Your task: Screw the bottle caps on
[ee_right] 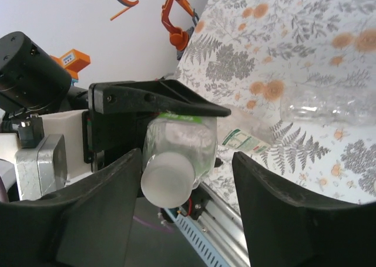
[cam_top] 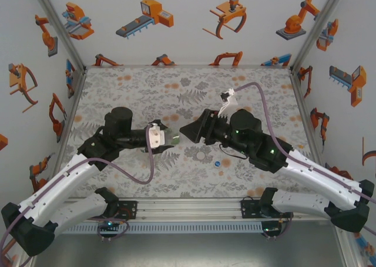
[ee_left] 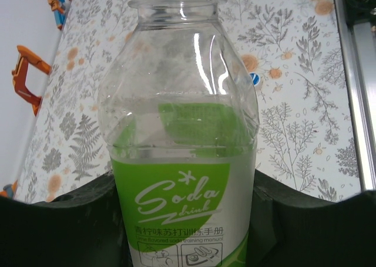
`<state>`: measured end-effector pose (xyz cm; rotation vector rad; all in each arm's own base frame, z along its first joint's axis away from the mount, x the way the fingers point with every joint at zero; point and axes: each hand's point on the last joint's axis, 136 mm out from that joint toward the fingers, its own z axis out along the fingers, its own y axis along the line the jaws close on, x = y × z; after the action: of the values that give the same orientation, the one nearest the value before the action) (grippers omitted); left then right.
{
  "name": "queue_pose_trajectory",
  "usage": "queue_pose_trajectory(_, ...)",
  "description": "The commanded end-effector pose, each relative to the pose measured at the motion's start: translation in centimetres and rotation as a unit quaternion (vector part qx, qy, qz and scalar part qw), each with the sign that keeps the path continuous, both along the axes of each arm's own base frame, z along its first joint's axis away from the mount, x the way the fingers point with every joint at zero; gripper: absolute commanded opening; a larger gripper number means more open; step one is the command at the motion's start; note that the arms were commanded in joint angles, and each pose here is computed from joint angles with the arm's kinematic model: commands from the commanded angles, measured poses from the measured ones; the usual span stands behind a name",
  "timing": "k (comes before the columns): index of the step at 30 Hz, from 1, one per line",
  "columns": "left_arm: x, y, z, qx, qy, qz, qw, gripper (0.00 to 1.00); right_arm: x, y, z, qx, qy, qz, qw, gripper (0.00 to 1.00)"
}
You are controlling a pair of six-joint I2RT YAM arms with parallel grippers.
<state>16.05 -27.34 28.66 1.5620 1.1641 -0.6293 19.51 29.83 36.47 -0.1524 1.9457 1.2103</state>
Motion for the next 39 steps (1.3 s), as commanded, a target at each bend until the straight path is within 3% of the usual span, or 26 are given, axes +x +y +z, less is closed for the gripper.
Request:
queue_pose_trajectory(1, -1.1, -0.2, 1.4, -0.020, -0.017, -0.032, 0.999, 0.00, -0.6, -1.0, 4.0, -0.007, -0.094, 0.014, 0.995, 0.62)
queue_pose_trajectory(4, -1.4, -0.2, 1.4, -0.018, -0.014, -0.041, 0.999, 0.00, -1.1, -1.6, 4.8, -0.041, -0.168, 0.028, 0.985, 0.61)
queue_pose_trajectory(7, -1.7, -0.2, 1.4, -0.016, -0.010, -0.047, 0.999, 0.00, -2.6, -1.6, 6.0, -0.061, -0.269, 0.068, 0.959, 0.60)
queue_pose_trajectory(12, -2.4, -0.3, 1.2, -0.014, -0.002, -0.069, 0.998, 0.00, -8.0, -0.1, 6.7, -0.091, -0.452, 0.216, 0.861, 0.59)
queue_pose_trajectory(15, -2.8, -0.4, 1.1, -0.014, 0.004, -0.083, 0.996, 0.00, -9.4, 0.5, 6.1, -0.121, -0.510, 0.269, 0.808, 0.58)
queue_pose_trajectory(20, -2.9, -0.3, 1.0, -0.011, 0.003, -0.086, 0.996, 0.00, -11.0, 1.2, 4.5, -0.159, -0.551, 0.344, 0.744, 0.59)
queue_pose_trajectory(29, -3.0, -0.3, 1.0, -0.011, 0.000, -0.086, 0.996, 0.00, -9.9, 2.0, 2.1, -0.213, -0.553, 0.368, 0.716, 0.56)
queue_pose_trajectory(34, -3.0, -0.3, 1.0, -0.011, 0.000, -0.086, 0.996, 0.00, -9.3, 2.4, 1.8, -0.223, -0.556, 0.360, 0.715, 0.48)
queue_pose_trajectory(39, -3.0, -0.3, 1.0, -0.011, 0.001, -0.085, 0.996, 0.00, -9.1, 2.6, 1.9, -0.222, -0.562, 0.354, 0.714, 0.46)
